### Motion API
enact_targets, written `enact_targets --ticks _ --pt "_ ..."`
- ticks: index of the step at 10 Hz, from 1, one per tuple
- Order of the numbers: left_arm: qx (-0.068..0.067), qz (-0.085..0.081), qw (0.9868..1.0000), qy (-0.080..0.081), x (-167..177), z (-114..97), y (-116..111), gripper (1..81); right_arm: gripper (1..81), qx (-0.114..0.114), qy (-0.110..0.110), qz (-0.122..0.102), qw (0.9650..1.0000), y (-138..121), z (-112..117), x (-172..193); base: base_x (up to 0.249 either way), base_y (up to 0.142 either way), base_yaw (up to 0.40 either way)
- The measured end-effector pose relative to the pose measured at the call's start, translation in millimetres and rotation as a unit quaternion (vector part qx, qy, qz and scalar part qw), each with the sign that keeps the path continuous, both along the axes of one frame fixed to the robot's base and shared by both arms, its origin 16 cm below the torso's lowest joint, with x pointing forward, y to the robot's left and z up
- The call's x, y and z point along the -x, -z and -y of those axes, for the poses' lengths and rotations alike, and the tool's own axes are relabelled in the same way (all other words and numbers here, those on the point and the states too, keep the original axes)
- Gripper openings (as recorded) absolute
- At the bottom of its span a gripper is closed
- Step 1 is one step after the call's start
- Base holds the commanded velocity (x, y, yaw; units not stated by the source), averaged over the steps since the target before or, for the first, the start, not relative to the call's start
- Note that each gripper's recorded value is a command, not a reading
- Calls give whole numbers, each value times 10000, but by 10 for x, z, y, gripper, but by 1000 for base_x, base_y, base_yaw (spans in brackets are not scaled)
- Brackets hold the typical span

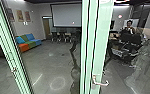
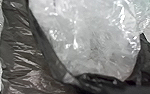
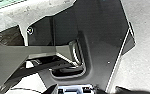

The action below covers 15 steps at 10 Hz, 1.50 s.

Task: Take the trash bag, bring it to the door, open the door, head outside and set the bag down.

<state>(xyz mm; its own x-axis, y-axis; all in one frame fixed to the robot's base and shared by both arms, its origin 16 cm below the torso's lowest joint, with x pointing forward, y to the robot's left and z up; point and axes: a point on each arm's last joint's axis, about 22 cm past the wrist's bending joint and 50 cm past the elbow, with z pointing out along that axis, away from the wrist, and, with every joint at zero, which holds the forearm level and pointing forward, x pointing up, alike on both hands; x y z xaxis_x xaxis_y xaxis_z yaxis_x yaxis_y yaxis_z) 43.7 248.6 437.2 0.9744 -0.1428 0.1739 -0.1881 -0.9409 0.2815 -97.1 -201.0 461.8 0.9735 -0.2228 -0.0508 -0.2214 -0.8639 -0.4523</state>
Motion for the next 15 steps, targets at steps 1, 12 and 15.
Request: enact_targets --ticks 1,12,15 --pt "-7 -3 10000 -2 5 -6 2 10 811 -1 2 12 10000 3 -8 -16 0 0 0" --pt "117 -51 9999 4 10 -87 -89 10 811 -393 26 48 9992 -263 -88 -32 0 0 0" --pt "176 -79 9998 -10 13 -163 -153 10 811 -641 56 106 9979 -550 15 -57 0 0 0"
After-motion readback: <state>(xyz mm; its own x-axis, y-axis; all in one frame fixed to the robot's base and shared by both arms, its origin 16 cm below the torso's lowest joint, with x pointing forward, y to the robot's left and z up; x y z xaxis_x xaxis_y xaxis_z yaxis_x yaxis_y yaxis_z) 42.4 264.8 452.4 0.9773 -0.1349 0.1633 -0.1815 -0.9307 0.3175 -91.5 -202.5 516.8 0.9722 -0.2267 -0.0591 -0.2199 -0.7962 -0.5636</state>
